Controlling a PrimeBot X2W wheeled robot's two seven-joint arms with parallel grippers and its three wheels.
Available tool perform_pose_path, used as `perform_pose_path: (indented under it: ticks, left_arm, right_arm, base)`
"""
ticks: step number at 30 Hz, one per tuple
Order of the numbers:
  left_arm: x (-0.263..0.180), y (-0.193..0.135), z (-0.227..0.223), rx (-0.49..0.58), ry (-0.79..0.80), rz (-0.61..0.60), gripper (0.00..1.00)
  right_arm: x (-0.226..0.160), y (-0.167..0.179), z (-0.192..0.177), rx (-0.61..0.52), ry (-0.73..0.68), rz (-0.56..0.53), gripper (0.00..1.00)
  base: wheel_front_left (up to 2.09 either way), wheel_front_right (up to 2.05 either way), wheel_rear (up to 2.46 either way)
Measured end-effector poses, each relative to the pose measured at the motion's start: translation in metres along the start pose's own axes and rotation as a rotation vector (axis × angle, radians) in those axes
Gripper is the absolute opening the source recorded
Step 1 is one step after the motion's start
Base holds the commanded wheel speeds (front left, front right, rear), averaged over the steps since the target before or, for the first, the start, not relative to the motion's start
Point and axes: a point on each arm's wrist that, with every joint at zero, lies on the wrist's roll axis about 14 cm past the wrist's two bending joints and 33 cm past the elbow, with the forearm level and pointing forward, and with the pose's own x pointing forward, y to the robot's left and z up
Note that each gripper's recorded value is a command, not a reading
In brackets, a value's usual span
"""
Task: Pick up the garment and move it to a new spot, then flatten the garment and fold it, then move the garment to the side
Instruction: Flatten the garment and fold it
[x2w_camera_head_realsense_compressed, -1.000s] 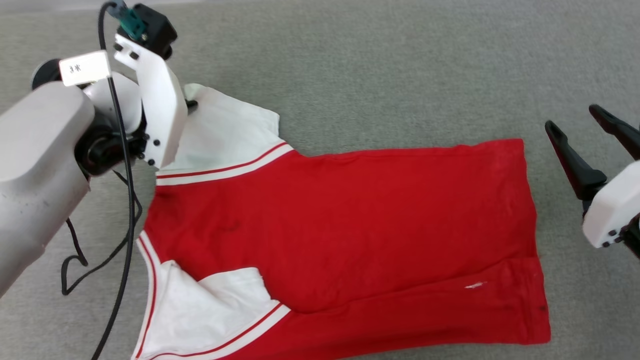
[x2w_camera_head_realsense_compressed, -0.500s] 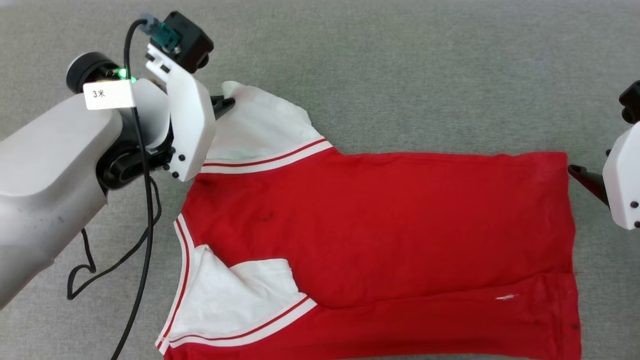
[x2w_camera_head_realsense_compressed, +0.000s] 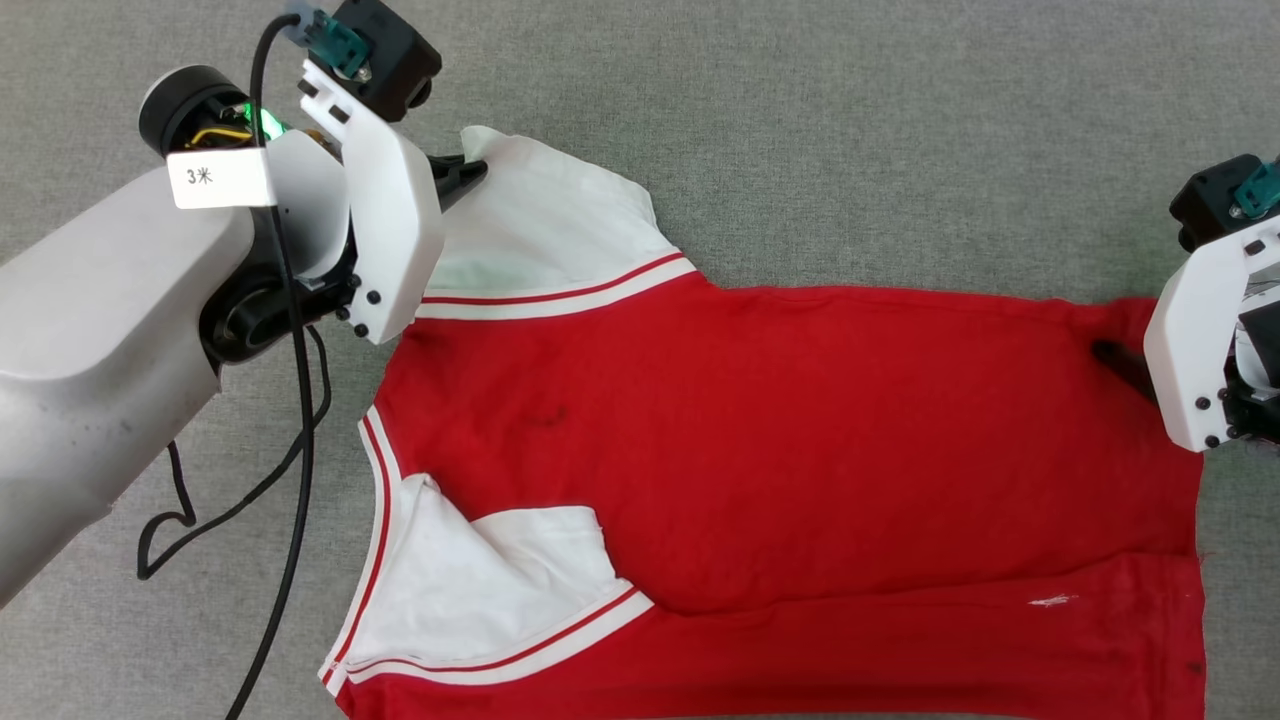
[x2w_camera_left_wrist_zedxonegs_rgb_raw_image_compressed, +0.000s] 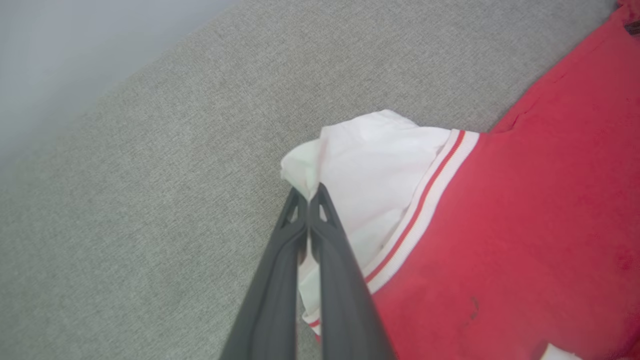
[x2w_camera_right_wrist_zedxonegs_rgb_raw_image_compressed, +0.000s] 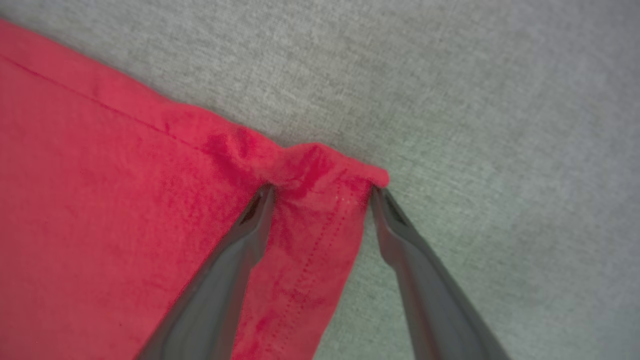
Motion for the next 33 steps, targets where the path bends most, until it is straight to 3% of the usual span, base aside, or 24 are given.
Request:
perform_pose_path:
  ticks: [1, 2, 3, 9, 18, 28, 33]
  left_arm:
    - [0.000, 0.000, 0.000, 0.000, -0.002, 0.000, 0.00]
    - [0.000, 0.000, 0.000, -0.001, -0.003, 0.001, 0.00]
    - [0.000, 0.001, 0.000, -0.001, -0.003, 0.003, 0.00]
    - [-0.012, -0.001, 0.007, 0.001, -0.043, 0.016, 0.00]
    - [-0.055, -0.013, 0.006, 0.008, -0.100, 0.044, 0.00]
    - [-0.105, -0.052, -0.021, -0.013, -0.135, 0.057, 0.00]
    - [-0.123, -0.072, -0.050, -0.076, -0.130, 0.064, 0.00]
  right_arm:
    - [0.001, 0.000, -0.001, -0.001, 0.001, 0.001, 1.00]
    - [0.002, 0.000, -0.001, 0.001, -0.003, 0.004, 0.46]
    - [0.003, 0.000, 0.000, 0.002, -0.014, 0.004, 0.00]
    - [-0.007, -0.003, 0.016, 0.048, -0.170, 0.000, 0.00]
    - [-0.056, -0.001, 0.027, 0.091, -0.415, -0.003, 0.00]
    - [-0.100, 0.018, -0.008, 0.116, -0.520, 0.017, 0.00]
    - [-0.110, 0.026, -0.036, 0.149, -0.523, 0.027, 0.00]
  base:
    - [0.00, 0.00, 0.00]
    - [0.00, 0.00, 0.00]
    - [0.00, 0.00, 0.00]
    - [0.00, 0.00, 0.00]
    - [0.00, 0.00, 0.00]
    - [0.00, 0.00, 0.00]
    - [0.00, 0.00, 0.00]
